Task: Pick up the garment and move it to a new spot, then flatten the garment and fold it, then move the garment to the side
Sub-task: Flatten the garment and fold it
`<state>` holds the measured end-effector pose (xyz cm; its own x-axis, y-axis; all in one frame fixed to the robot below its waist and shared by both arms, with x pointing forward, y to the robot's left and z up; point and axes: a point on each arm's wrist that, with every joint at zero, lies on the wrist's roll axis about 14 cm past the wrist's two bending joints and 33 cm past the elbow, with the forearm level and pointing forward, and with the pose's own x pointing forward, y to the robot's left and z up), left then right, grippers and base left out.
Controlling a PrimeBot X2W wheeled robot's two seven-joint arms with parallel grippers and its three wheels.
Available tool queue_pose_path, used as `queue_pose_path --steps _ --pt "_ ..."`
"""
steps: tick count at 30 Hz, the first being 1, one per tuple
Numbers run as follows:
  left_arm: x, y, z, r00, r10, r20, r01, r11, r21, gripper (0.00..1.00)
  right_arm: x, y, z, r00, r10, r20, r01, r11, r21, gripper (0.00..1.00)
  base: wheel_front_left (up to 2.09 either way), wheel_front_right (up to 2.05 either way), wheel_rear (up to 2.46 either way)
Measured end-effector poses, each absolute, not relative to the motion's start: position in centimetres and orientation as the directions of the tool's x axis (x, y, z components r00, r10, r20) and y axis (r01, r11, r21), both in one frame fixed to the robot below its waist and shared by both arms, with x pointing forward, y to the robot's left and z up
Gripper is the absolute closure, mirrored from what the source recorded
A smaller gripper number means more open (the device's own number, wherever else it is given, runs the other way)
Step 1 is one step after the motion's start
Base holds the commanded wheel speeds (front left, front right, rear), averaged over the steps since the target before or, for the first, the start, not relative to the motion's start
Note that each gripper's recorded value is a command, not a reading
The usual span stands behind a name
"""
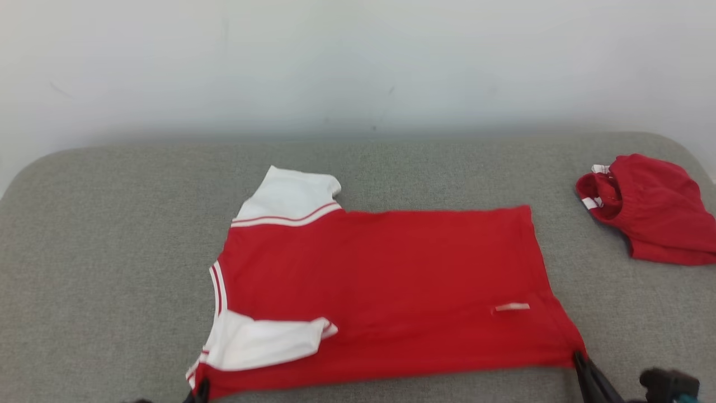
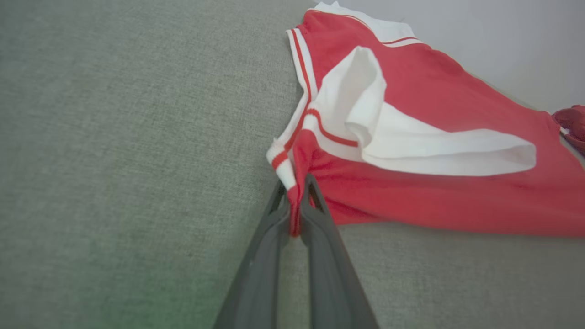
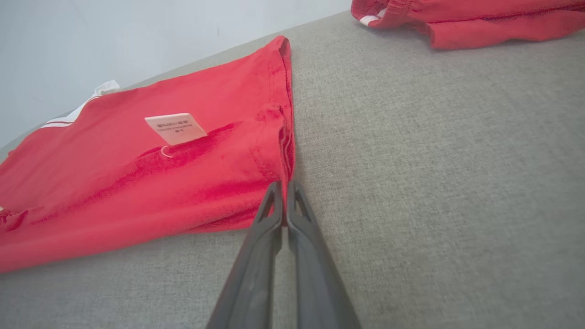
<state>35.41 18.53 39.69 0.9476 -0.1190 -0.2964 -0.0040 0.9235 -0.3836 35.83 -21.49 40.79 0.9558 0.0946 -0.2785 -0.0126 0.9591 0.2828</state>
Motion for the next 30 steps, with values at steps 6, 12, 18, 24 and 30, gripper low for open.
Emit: queue_pose_path --steps 6,12,18,24,30 --pt "32.5 18.1 38.7 0.937 -0.112 -0.330 -0.026 0.922 -0.387 1.00 31.7 -22.1 38.9 0.925 0.096 -0.368 0.025 0.950 0.312 1.00 0.00 0.00 0.00" --pt "31.7 17.8 38.4 0.932 -0.103 -0.347 -0.042 0.922 -0.386 1.00 30.4 -21.9 38.6 0.914 0.089 -0.396 0.055 0.940 0.337 1.00 0.00 0.00 0.00" --pt "31.4 17.9 38.4 0.932 -0.094 -0.349 -0.049 0.925 -0.378 0.77 30.1 -21.8 38.5 0.907 0.084 -0.412 0.064 0.941 0.334 1.00 0.00 0.00 0.00" --pt "31.4 18.8 39.0 0.942 -0.065 -0.330 -0.060 0.933 -0.354 0.00 30.8 -22.1 39.8 0.930 0.063 -0.363 0.063 0.943 0.327 0.00 0.00 0.00 0.00" --pt "32.6 20.5 42.1 0.975 -0.010 -0.223 -0.061 0.948 -0.311 0.00 32.7 -21.6 43.5 0.975 0.070 -0.210 -0.008 0.959 0.282 0.00 0.00 0.00 0.00"
